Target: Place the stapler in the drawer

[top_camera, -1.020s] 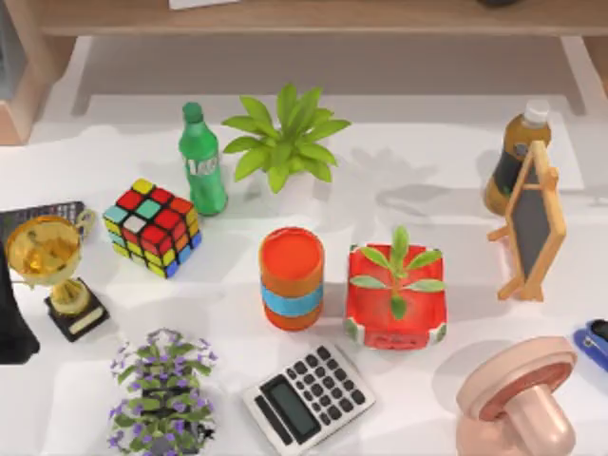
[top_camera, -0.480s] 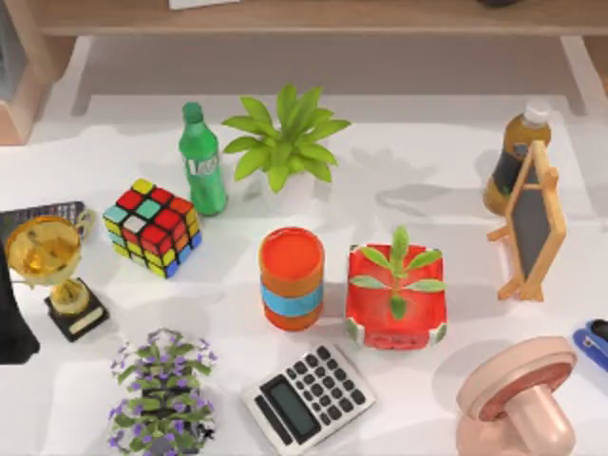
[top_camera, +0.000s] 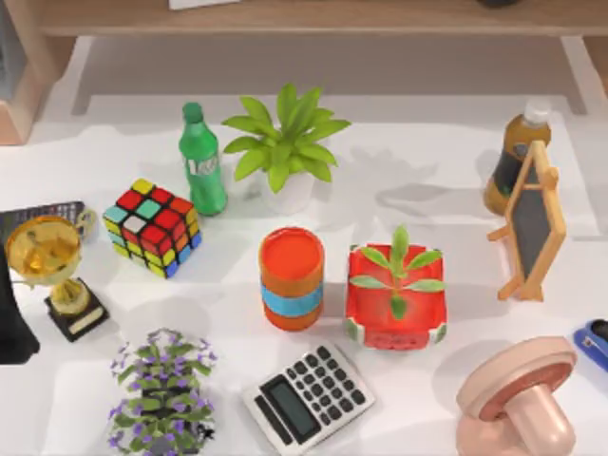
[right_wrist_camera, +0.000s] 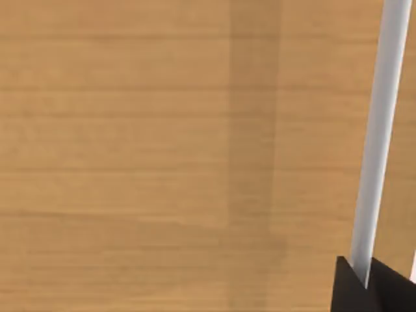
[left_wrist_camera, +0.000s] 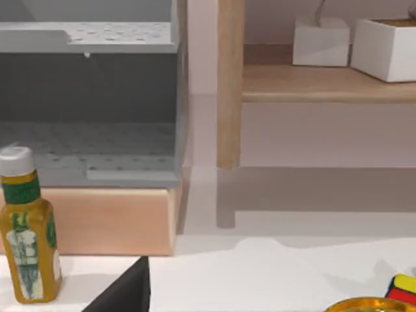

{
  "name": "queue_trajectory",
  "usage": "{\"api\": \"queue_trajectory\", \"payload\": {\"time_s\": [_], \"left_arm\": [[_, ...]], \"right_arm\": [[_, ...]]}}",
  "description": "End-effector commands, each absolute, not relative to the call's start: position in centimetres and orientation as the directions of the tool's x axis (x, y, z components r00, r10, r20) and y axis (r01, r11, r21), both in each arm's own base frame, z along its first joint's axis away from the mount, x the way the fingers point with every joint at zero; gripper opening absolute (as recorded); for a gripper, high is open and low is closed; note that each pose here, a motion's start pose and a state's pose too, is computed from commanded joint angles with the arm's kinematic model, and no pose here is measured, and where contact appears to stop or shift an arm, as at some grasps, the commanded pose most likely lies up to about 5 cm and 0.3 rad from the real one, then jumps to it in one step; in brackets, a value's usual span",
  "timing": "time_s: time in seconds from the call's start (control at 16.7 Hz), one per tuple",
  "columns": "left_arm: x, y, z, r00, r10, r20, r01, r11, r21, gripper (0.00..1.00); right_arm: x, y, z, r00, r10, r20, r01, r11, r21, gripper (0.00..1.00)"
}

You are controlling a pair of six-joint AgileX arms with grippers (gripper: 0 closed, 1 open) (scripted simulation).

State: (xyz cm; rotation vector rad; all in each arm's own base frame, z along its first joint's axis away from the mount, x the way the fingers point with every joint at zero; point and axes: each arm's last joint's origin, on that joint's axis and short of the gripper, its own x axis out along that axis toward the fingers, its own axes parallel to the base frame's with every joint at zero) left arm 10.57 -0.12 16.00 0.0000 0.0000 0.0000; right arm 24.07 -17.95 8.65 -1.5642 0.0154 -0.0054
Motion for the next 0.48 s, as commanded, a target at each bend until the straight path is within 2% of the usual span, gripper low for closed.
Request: {"api": "queue_trajectory", "payload": {"time_s": [0.48], "left_arm": [[10.57, -0.12, 16.0, 1.0, 0.0, 0.0, 0.0, 1.0, 0.0, 1.0]], "right_arm": [[24.07, -17.95, 8.65, 1.0, -0.013, -0.006, -0.006, 0.007, -1.0, 0.6]]}}
